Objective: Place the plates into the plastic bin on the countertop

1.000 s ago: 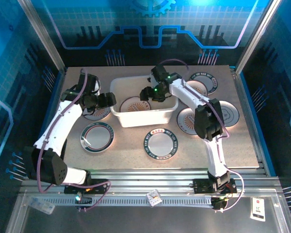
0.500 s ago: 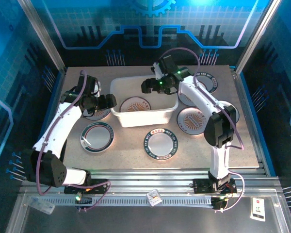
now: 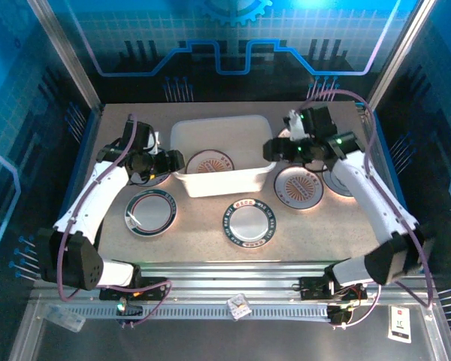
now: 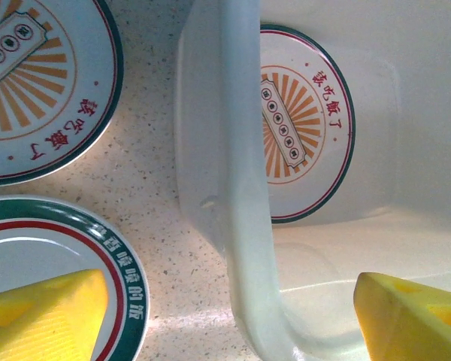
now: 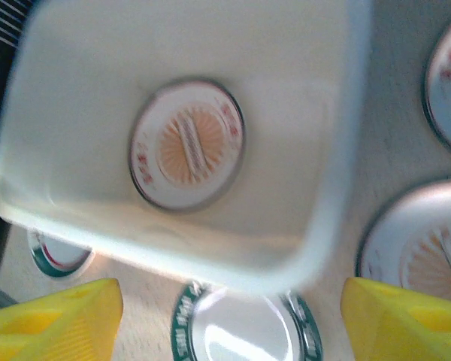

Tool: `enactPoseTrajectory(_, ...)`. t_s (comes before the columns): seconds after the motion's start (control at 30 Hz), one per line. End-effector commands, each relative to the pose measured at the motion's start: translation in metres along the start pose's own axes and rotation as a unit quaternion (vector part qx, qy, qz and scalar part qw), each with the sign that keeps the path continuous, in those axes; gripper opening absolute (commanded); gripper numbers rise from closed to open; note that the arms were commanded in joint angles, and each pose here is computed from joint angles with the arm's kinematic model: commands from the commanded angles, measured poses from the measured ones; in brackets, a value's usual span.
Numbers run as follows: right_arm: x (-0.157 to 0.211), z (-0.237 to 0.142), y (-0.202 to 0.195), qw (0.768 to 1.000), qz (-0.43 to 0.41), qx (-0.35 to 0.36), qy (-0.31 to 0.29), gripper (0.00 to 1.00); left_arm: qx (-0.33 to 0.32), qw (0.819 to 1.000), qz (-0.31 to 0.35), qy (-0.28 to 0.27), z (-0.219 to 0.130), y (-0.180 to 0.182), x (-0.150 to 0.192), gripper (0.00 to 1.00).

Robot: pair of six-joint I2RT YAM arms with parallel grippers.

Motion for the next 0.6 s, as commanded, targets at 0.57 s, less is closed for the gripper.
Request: enactPoseTrajectory(0.57, 0.15, 0.101, -0.066, 0.984, 0.106, -0.015, 0.144, 0.61, 0.027, 0.999, -0.011, -0.029, -0.007, -0.004, -0.002, 0.86)
Point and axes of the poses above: each hand's point on the last joint's axis, 136 mm out from that joint toward the fingers, its own z axis out along the fingers, its own y axis along the line the jaws close on, x = y × z, the point moved 4 cm from there along -z, back along the fingers, and after that the axes turned 2 degrees about -z, right-handed, at the moved point
